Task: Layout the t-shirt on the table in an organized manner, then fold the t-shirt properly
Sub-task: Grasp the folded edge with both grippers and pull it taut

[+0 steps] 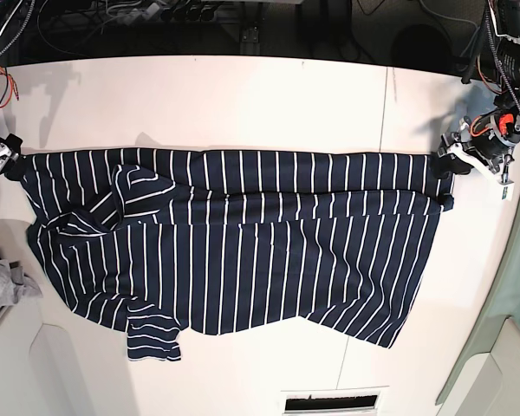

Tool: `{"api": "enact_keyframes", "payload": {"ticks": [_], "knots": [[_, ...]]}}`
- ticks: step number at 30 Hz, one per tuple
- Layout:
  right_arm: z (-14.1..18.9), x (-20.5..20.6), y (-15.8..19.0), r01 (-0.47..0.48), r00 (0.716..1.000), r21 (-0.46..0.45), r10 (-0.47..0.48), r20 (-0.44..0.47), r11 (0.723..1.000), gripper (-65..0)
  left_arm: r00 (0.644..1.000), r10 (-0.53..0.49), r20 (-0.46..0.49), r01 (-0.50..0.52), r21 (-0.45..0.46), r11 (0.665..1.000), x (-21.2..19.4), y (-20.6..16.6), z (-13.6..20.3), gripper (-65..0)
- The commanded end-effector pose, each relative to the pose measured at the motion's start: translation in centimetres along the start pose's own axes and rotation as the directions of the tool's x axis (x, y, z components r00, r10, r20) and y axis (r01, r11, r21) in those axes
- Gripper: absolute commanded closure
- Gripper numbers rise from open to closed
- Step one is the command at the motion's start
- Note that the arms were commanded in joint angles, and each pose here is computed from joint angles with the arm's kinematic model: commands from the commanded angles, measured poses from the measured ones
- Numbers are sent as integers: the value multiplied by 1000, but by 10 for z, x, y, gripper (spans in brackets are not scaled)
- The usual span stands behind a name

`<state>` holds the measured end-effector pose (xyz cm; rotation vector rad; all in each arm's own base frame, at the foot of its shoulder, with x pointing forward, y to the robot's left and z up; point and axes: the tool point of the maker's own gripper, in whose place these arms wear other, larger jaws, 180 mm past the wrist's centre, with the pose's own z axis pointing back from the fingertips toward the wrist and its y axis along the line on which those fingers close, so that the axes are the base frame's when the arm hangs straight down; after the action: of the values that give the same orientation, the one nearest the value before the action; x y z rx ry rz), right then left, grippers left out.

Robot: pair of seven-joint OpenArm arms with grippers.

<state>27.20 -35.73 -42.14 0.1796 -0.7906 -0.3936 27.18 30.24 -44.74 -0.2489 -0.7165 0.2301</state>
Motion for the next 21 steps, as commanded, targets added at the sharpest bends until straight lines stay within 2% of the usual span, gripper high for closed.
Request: {"api": "enact_keyframes", "payload": {"ticks": [1, 4, 12, 18, 21], "knots": [[3, 20, -4, -8, 998, -4, 8, 60, 1000, -392, 1000, -4, 28, 3, 24, 1000, 12, 6, 3, -351], [-3, 10, -11, 31, 998, -9, -30, 58, 999, -392, 999, 0, 38, -3, 77, 997, 10, 13, 1, -351], [-28, -11, -9, 155, 987, 23, -156, 31, 988, -392, 997, 77, 31, -80, 93, 992, -8, 23, -12, -351], [-41, -8, 25, 175, 982, 129, -182, 46, 976, -390, 998, 60, 12, -60, -6, 998, -18, 0, -19, -350], [-47, -13, 39, 189, 980, 157, -196, 34, 969, -390, 998, 57, 4, -57, -6, 998, -20, 0, -19, -350]]}}
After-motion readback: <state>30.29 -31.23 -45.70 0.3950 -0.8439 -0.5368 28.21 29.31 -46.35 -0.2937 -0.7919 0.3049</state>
